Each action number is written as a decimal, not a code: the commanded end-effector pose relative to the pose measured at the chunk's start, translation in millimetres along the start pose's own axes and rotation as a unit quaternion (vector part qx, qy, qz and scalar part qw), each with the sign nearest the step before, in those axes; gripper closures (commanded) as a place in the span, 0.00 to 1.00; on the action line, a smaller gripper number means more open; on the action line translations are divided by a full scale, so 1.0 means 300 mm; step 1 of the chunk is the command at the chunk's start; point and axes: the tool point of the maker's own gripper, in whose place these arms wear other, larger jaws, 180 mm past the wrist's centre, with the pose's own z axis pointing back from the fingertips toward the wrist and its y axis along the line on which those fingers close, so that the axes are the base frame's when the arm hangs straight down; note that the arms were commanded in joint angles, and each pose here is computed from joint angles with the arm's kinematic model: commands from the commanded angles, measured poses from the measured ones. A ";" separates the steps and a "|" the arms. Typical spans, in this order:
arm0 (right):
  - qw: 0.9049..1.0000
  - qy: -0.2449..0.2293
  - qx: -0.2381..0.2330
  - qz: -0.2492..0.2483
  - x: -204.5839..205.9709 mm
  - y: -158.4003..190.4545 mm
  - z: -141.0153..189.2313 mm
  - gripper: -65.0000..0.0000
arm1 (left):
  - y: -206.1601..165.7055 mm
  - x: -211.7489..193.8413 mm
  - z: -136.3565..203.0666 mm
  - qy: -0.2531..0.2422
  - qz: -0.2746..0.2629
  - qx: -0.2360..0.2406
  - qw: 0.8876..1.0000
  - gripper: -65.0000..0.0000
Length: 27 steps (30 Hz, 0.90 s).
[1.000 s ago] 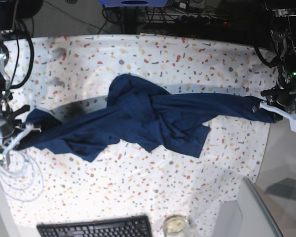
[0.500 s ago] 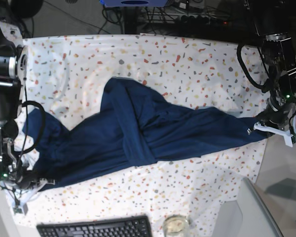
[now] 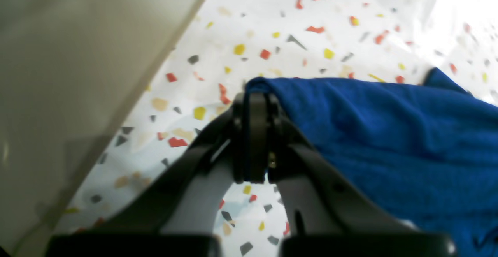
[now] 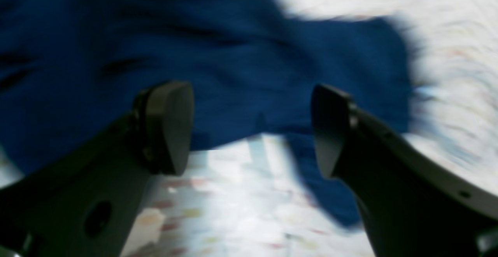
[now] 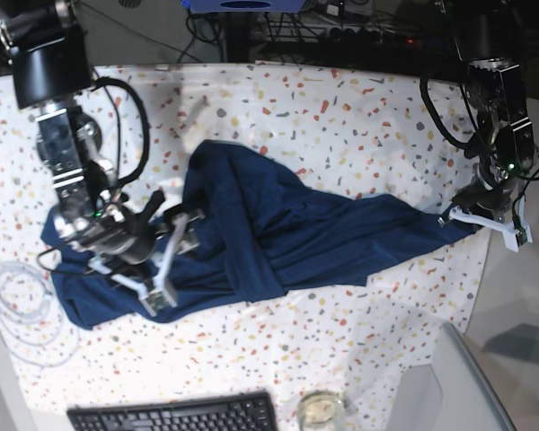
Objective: Layout the t-shirt on the table in an organized manner, then fold the t-shirt properly
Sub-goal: 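Grasp the bunched middle of the shirt with the right gripper and pull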
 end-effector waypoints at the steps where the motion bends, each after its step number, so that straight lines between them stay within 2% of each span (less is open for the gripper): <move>1: 0.999 -0.035 -0.008 0.009 0.095 -0.008 0.003 0.33 | 0.018 0.052 0.008 -0.021 -0.004 0.006 1.000 1.00; 2: 1.000 -0.019 0.007 0.011 0.066 0.037 -0.027 0.33 | 0.020 0.048 0.007 -0.020 -0.005 0.007 1.000 1.00; 6: 0.999 -0.009 0.032 0.017 0.055 0.107 -0.110 0.33 | 0.050 0.016 0.016 -0.013 -0.032 0.027 0.999 1.00; 12: 0.999 -0.002 0.050 0.015 0.057 0.152 -0.209 0.33 | 0.078 -0.027 0.022 -0.004 -0.068 0.055 0.996 1.00; 20: 0.997 -0.005 0.071 0.008 0.087 0.228 -0.235 0.33 | 0.092 -0.041 0.026 0.000 -0.075 0.063 0.995 1.00; 27: 0.994 0.017 0.101 0.047 0.033 0.347 -0.246 0.35 | 0.088 -0.038 0.026 -0.001 -0.076 0.061 0.995 1.00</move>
